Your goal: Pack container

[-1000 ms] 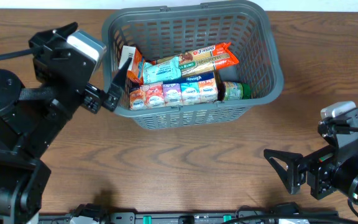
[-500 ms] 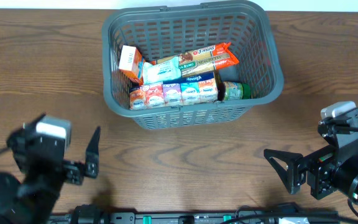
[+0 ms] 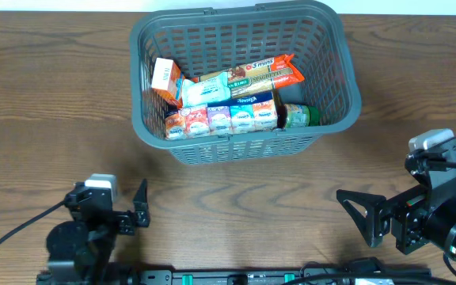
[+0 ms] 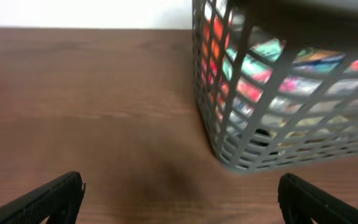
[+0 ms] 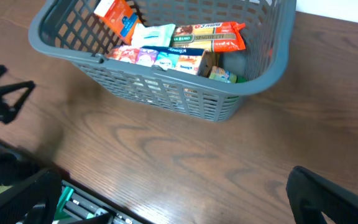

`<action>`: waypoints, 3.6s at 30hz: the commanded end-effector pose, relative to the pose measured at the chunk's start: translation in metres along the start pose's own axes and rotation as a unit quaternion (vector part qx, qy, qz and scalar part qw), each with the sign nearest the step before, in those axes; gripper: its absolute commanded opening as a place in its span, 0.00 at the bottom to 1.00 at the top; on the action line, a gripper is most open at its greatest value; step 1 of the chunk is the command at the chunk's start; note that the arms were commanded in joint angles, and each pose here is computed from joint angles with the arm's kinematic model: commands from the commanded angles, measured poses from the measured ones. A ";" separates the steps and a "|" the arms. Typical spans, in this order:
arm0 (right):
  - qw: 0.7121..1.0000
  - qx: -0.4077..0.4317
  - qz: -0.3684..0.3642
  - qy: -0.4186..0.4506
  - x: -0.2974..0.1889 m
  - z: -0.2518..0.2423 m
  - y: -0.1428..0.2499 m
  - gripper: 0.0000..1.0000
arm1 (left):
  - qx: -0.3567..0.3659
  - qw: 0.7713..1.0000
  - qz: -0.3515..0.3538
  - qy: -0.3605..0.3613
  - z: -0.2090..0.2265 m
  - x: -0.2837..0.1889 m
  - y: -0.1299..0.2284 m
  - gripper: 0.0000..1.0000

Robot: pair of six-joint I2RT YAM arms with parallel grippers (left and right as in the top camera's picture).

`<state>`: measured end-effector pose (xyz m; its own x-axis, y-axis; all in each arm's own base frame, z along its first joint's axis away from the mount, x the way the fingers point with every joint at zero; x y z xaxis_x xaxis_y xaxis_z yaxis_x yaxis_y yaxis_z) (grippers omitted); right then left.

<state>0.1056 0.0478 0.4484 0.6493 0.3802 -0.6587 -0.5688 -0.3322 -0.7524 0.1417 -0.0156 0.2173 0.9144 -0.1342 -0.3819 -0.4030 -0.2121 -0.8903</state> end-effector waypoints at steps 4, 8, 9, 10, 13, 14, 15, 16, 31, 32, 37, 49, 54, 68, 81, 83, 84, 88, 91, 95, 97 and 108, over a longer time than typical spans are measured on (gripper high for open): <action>1.000 0.006 0.001 0.001 0.000 -0.001 -0.001 0.99 | -0.047 0.999 -0.007 -0.001 0.011 0.025 0.032 0.98; 1.000 0.006 0.001 0.001 0.000 -0.001 -0.001 0.99 | -0.062 0.998 -0.015 0.001 0.016 0.036 0.046 0.98; 1.000 0.006 0.001 0.001 0.000 -0.001 -0.001 0.99 | -0.062 0.998 -0.017 0.002 0.017 0.038 0.048 0.98; 1.000 0.006 0.001 0.001 0.000 -0.001 -0.001 0.99 | -0.062 0.998 -0.017 0.002 0.018 0.041 0.051 0.98; 1.000 0.006 0.001 0.001 0.000 -0.001 -0.001 0.99 | -0.062 0.998 -0.018 0.002 0.019 0.047 0.056 0.99; 1.000 0.006 0.001 0.001 0.000 -0.001 -0.001 0.99 | -0.062 0.998 -0.017 0.002 0.020 0.049 0.059 0.98; 1.000 0.006 0.001 0.001 0.000 -0.001 -0.001 0.99 | -0.062 0.998 -0.013 0.000 0.022 0.051 0.063 0.98; 1.000 0.006 0.001 0.001 0.000 -0.001 -0.001 0.99 | -0.062 0.998 -0.011 0.000 0.022 0.053 0.065 0.98; 1.000 0.006 0.001 0.001 0.000 -0.001 -0.001 0.99 | -0.058 0.998 -0.017 -0.014 0.025 0.053 0.063 0.99; 1.000 0.006 0.001 0.001 0.000 -0.001 -0.001 0.99 | -0.058 0.998 -0.017 -0.014 0.025 0.053 0.063 0.98; 1.000 0.006 0.001 0.001 0.000 -0.001 -0.001 0.99 | -0.058 0.998 -0.017 -0.014 0.025 0.053 0.063 0.98; 0.995 -0.064 0.025 0.070 -0.001 -0.016 0.003 0.99 | -0.058 0.998 -0.017 -0.014 0.025 0.053 0.063 0.98; 1.000 0.008 0.007 0.023 -0.003 -0.001 0.013 0.99 | -0.058 0.998 -0.017 -0.014 0.025 0.053 0.063 0.99; 0.989 -0.121 -0.067 0.059 0.063 -0.010 0.059 0.99 | -0.058 0.998 -0.017 -0.014 0.025 0.053 0.063 0.98; 0.972 -0.169 -0.142 0.080 0.190 -0.018 0.165 0.99 | -0.058 0.998 -0.017 -0.014 0.025 0.053 0.063 0.99; 0.970 -0.171 -0.151 0.084 0.202 -0.019 0.174 0.99 | -0.058 0.998 -0.017 -0.014 0.025 0.053 0.063 0.98; 0.969 -0.172 -0.156 0.085 0.208 -0.019 0.179 0.99 | -0.058 0.998 -0.017 -0.014 0.025 0.053 0.063 0.98; 0.965 -0.179 -0.176 0.076 0.226 -0.018 0.191 0.99 | -0.058 0.998 -0.017 -0.014 0.025 0.053 0.063 0.98; 0.963 -0.186 -0.189 0.049 0.236 -0.012 0.197 0.99 | -0.058 0.998 -0.017 -0.014 0.025 0.053 0.063 0.98; 0.961 -0.191 -0.195 0.043 0.236 -0.009 0.195 0.99 | -0.058 0.998 -0.017 -0.014 0.025 0.053 0.063 0.98; 0.961 -0.192 -0.195 0.042 0.236 -0.008 0.195 0.99 | -0.059 0.998 -0.017 -0.014 0.025 0.053 0.063 0.99; 0.961 -0.192 -0.195 0.042 0.236 -0.008 0.195 0.99 | -0.058 0.998 -0.017 -0.014 0.025 0.053 0.063 0.99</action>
<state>0.1534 0.0631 0.1494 0.8328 0.4581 -0.3108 -0.0666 -0.4744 -0.8778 0.1652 -0.0131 0.1430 0.9330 -0.1087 -0.3431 -0.3595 -0.3243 -0.8750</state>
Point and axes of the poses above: each gripper's point midway between its finger pads, its own x axis out along the fingers, its own z axis along the line the jaws close on, y = z × x, the point moved 6 cm from there along -x, back along the fingers, and after that the axes turned 11 degrees about -x, right-handed, at the moved point
